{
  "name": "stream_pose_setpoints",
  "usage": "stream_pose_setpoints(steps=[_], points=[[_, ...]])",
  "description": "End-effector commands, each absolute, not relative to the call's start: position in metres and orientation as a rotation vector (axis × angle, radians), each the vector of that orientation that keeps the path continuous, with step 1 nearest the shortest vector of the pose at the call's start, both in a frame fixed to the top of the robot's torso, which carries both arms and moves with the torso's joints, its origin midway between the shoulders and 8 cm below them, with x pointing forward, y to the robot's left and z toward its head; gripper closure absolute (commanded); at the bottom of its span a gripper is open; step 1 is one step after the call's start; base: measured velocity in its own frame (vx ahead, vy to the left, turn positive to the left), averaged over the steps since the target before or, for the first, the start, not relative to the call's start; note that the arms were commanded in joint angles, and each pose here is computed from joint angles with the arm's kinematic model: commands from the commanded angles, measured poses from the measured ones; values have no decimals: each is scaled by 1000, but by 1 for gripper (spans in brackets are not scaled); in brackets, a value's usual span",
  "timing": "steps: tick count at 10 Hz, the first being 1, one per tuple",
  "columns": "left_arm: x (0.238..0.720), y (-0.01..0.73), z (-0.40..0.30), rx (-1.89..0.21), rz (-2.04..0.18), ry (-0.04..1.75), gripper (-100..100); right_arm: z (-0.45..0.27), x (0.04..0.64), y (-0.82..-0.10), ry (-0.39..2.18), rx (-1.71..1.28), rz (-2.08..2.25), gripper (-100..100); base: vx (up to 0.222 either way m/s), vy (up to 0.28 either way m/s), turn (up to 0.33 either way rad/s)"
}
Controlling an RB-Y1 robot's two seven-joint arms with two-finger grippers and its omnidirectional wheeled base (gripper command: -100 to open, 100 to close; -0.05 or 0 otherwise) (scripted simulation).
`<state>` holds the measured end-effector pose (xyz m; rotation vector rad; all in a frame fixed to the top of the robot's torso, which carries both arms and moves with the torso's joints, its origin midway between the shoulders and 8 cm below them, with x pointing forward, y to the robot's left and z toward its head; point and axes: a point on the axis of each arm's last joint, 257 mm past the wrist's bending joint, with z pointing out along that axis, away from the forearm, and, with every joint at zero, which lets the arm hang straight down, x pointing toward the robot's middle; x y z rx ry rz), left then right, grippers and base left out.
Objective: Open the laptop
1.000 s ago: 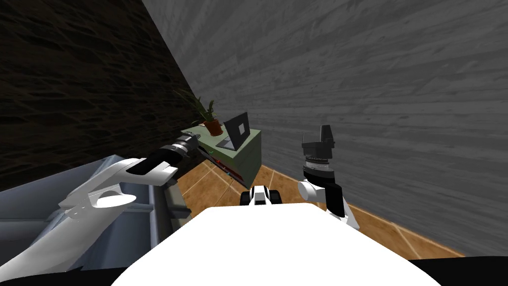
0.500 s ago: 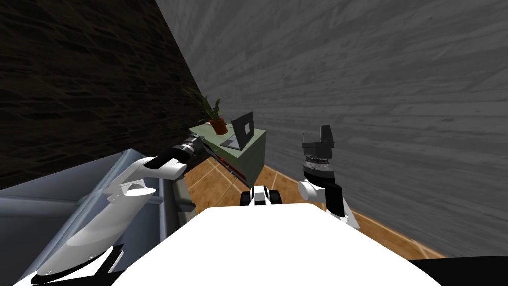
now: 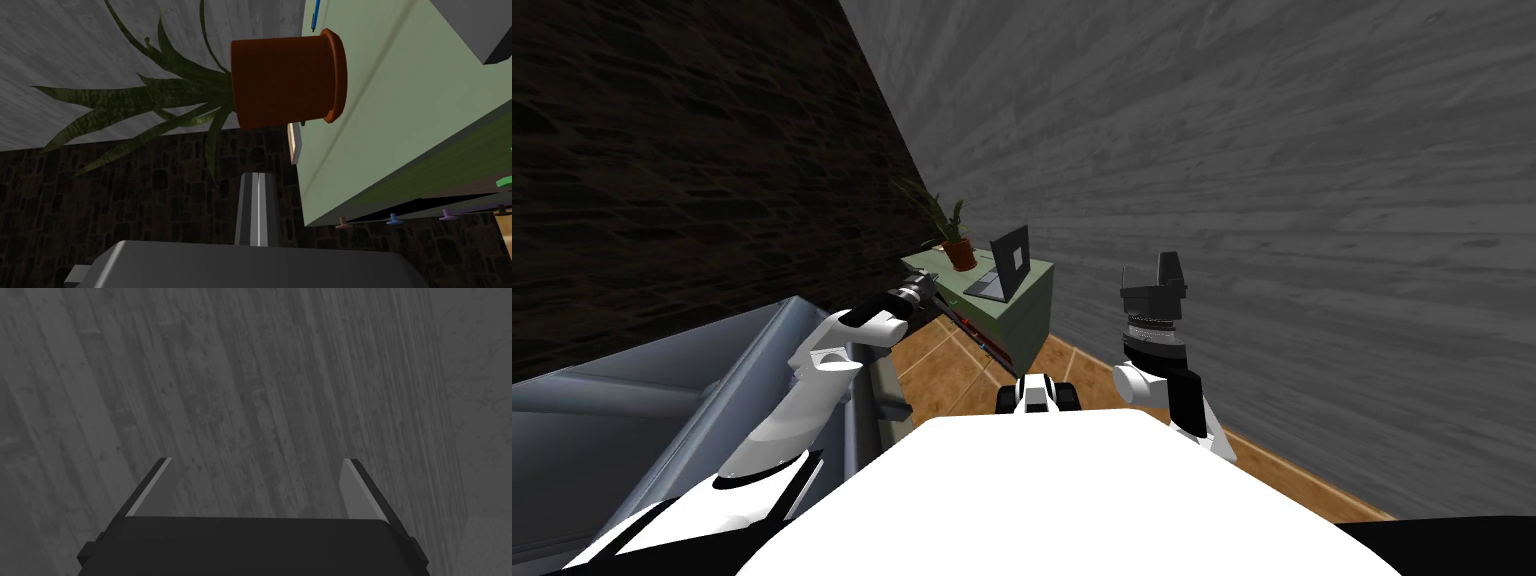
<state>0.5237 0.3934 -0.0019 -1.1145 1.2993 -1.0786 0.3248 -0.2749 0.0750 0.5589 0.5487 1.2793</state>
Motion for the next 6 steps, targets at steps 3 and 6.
stream_pose_setpoints(steps=[3,6], points=[[538,378,24,-1079,-1138,1272,100,75,325,-275,548,559,1280,0,-1,-1,36],[538,378,24,-1079,-1138,1272,100,75,325,-275,549,559,1280,0,-2,-2,-2]])
